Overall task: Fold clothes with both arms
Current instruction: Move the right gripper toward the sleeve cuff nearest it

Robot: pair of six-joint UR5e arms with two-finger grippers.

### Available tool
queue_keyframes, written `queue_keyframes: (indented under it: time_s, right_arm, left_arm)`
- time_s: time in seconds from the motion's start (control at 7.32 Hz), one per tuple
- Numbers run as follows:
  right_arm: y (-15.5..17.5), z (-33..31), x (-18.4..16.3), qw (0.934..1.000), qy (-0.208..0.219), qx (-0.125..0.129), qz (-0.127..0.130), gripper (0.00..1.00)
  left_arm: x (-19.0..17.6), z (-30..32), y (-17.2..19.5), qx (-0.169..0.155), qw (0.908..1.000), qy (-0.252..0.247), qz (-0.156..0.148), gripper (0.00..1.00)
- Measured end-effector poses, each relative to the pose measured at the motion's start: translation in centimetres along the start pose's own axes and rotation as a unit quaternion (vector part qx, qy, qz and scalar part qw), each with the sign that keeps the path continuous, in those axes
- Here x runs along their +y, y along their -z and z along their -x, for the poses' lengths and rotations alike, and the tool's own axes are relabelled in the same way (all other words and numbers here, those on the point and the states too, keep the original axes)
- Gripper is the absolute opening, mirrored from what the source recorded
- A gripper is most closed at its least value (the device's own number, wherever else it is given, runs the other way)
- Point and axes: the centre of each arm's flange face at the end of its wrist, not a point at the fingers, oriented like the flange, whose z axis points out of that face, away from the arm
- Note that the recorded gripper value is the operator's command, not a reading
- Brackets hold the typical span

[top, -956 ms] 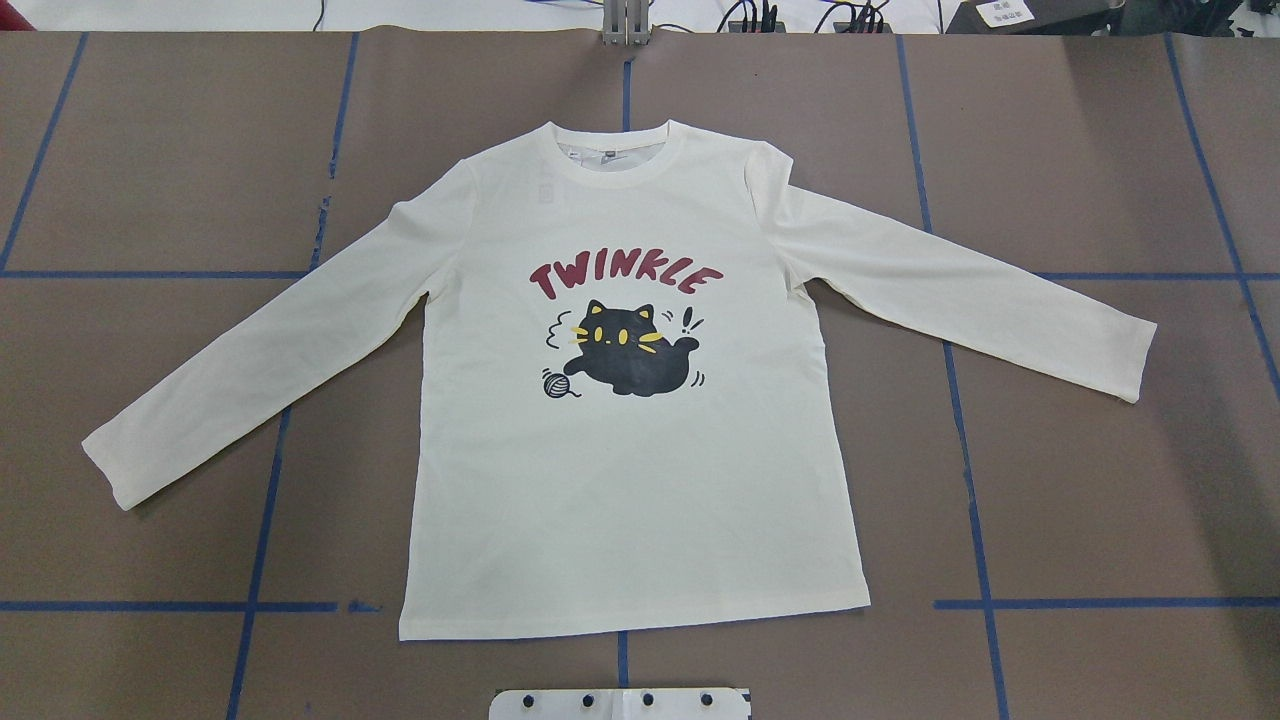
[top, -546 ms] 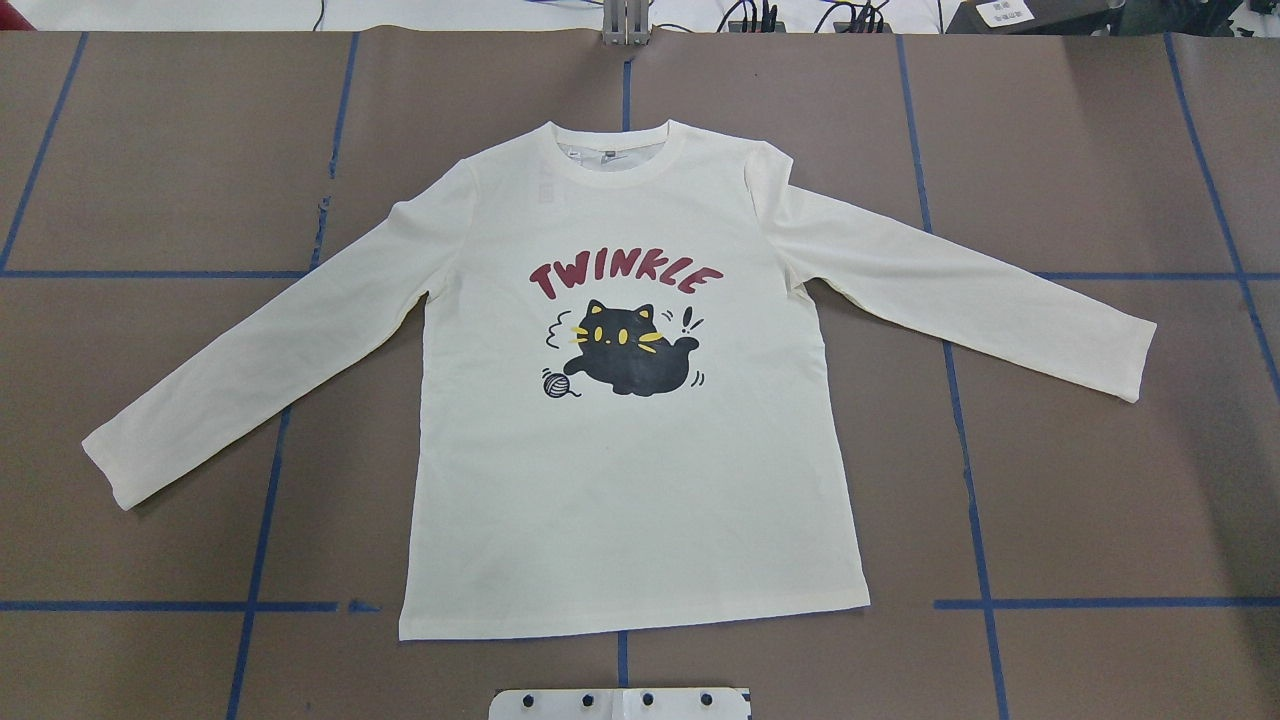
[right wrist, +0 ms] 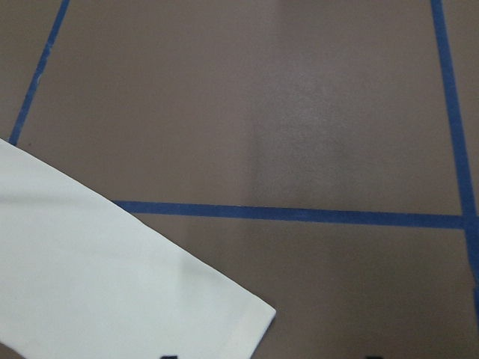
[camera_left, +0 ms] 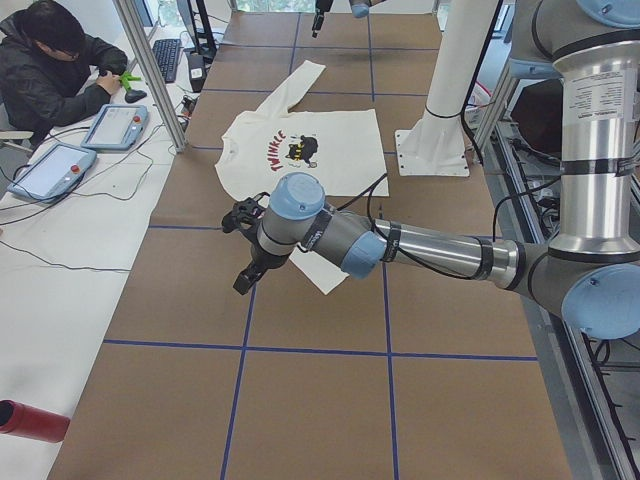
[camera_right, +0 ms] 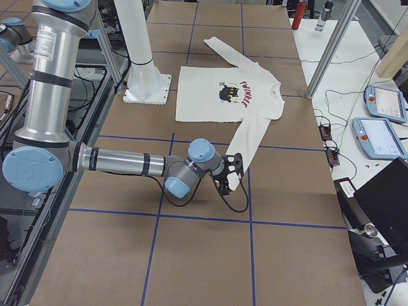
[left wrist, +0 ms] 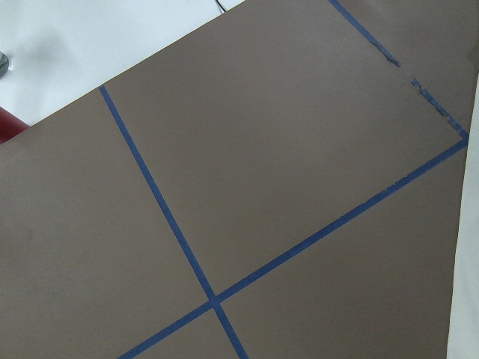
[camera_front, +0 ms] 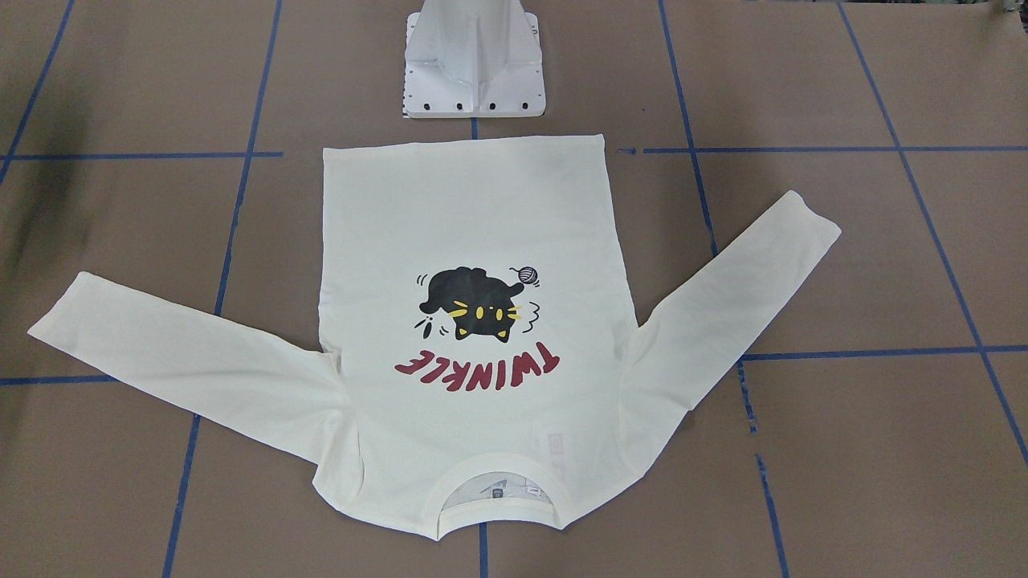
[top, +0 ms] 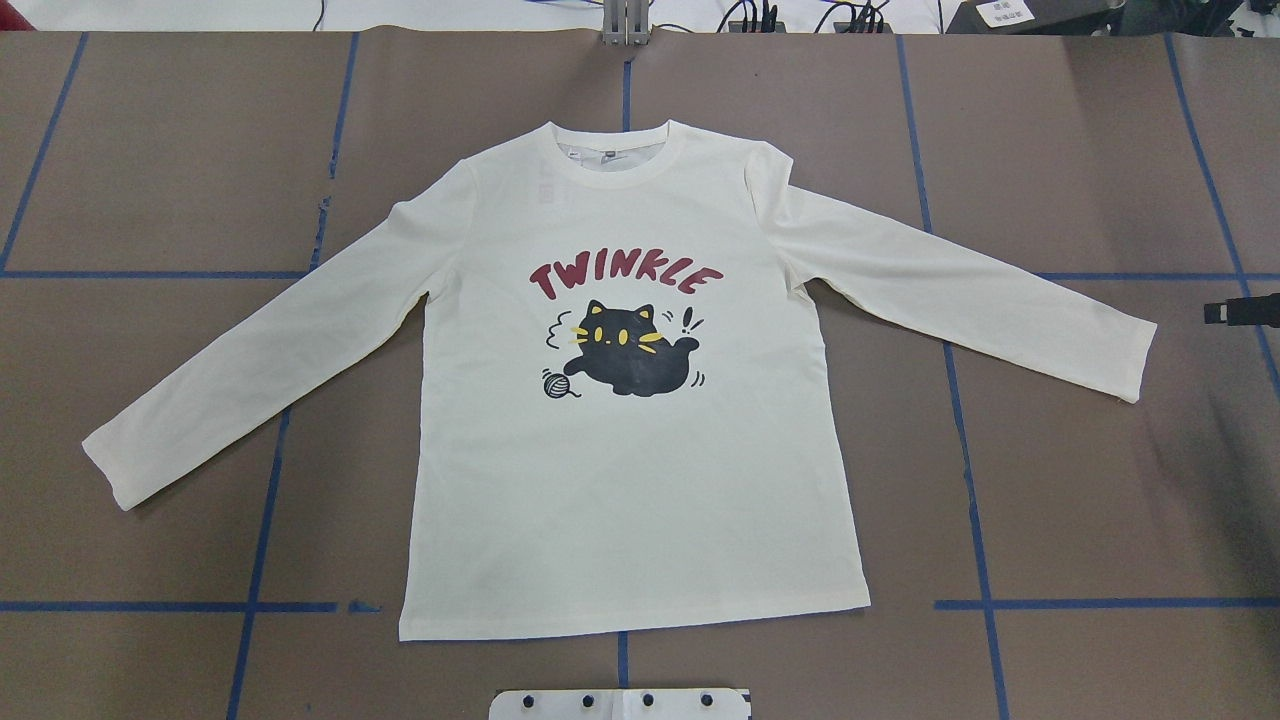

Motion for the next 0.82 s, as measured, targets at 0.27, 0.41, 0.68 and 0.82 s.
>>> queue_keyframes:
  time_s: [0.27,0.41,0.68,0.82]
  right_arm:
    - [-4.2,0.8,0.1,0.9998,-0.005,-0.02,-0.004,0.74]
    - [-5.4,1.2,0.4,0.9997,-0.005,-0.024,-0.004,0.72]
    - [-7.3,1.5,0.6,0.9999,-0.002,-0.015,-0.005,0.7]
    - [-7.8,1.2,0.8,0.9999,-0.003,-0.01,-0.003,0.7]
  left_arm:
    - [0.2,-0.1,0.1,0.0,1.0,0.0,0.0,0.99]
    - [0.2,-0.1,0.2,0.0,1.0,0.0,0.0,0.99]
    - [0.2,-0.1,0.2,0.0,1.0,0.0,0.0,0.99]
    - [0.2,-0.1,0.2,0.0,1.0,0.0,0.0,0.99]
